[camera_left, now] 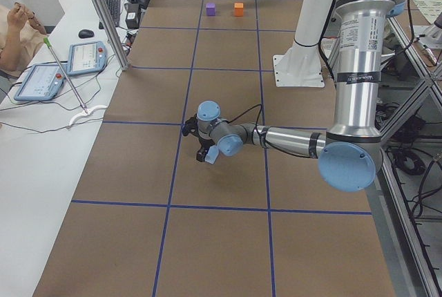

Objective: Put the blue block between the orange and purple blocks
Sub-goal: 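Reach the left gripper down to the light blue block and grasp it, then carry the light blue block with the left gripper to the table center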

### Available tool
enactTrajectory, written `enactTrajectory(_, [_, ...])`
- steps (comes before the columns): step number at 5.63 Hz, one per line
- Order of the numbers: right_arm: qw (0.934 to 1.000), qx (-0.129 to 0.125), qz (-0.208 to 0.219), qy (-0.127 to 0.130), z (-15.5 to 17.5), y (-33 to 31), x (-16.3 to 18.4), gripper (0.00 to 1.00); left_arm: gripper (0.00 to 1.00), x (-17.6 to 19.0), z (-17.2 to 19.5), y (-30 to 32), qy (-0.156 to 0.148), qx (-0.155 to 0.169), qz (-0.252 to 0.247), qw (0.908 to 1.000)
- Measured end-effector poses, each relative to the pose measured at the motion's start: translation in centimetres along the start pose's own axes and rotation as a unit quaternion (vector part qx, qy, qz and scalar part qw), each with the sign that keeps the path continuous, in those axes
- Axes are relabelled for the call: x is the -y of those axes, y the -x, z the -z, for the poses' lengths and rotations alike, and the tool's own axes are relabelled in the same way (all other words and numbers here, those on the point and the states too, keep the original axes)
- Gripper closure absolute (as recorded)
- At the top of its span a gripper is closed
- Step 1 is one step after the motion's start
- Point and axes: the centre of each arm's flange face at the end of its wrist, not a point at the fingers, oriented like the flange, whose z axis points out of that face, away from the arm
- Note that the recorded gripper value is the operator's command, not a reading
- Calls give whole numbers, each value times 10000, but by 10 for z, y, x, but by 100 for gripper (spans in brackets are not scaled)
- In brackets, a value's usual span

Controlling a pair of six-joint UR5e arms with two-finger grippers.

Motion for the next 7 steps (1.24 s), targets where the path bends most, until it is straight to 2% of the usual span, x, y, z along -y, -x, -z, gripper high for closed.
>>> enactTrajectory(1, [10000, 0, 0, 0, 0, 0, 0, 0, 100, -4, -4, -1, 47, 3, -14, 10000])
enactTrajectory(3, [10000, 0, -1, 1, 0, 0, 0, 0, 100, 1, 5, -12, 2, -42, -73, 10000])
enactTrajectory(4, [10000, 3, -3, 0, 0, 0, 0, 0, 100, 21, 27, -39, 43, -40, -28, 10000])
enactTrajectory(5, [10000, 11, -8, 1, 0, 0, 0, 0, 100, 65, 59, -88, 147, 3, 245, 9996])
enactTrajectory(6, [10000, 38, -22, 1, 0, 1, 0, 0, 100, 116, 84, -162, 265, -40, 603, 9978])
enactTrajectory(7, [9999, 79, -74, -4, 0, 1, 0, 0, 100, 156, 89, -262, 417, -144, 928, 9947])
